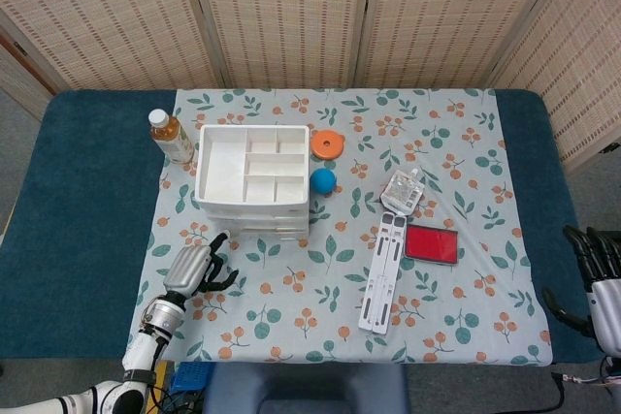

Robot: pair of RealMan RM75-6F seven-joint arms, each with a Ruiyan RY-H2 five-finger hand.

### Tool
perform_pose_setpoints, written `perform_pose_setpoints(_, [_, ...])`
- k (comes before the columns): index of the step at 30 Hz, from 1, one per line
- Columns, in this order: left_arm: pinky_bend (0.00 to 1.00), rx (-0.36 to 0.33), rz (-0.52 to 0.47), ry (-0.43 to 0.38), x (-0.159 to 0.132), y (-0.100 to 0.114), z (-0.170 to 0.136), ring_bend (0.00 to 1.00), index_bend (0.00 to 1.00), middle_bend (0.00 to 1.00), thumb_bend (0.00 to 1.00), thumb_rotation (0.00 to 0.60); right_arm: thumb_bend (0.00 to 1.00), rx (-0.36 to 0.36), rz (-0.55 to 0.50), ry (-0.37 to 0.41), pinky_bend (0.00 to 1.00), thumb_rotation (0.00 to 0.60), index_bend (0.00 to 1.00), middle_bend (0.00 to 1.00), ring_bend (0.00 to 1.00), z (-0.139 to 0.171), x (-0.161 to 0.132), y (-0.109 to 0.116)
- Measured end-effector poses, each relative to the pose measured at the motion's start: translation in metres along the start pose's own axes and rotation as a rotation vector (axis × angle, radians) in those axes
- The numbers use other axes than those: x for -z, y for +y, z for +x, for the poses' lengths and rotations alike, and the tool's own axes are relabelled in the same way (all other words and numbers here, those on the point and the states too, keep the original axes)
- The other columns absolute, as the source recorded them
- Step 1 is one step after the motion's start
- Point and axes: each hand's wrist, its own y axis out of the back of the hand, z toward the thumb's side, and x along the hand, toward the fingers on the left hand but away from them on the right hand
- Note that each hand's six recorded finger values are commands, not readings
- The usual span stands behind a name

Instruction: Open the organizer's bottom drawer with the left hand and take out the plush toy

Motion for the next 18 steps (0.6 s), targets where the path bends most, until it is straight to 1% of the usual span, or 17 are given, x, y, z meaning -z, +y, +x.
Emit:
perform_pose_setpoints(8, [1.0, 0.004, 0.009, 0.017, 0.004, -0.0057, 0.0044, 1.0, 0.15, 0.87, 0.34, 0.6, 0.34, 0.001, 0.003, -0.002, 0.04, 0.6, 0.0, 0.08, 0.0, 0.0005, 0.0004, 0.0012])
perform_pose_setpoints(11, [1.0, -0.003, 0.031, 0.02, 0.0055, -0.0059, 0.0059, 1.0, 0.15, 0.87, 0.34, 0.6, 0.34, 0.003, 0.003, -0.003, 0.04, 0.6, 0.0, 0.08, 0.0, 0.0009, 0.0005, 0.0018])
perform_pose_setpoints(18, [1.0, -0.011, 0.045, 0.031, 0.0083, -0.0075, 0.0085, 1.0, 0.15, 0.87, 0.34, 0.6, 0.34, 0.005, 0.003, -0.004, 0.04, 0.6, 0.0, 0.08, 0.0, 0.0018, 0.0004, 0.0024])
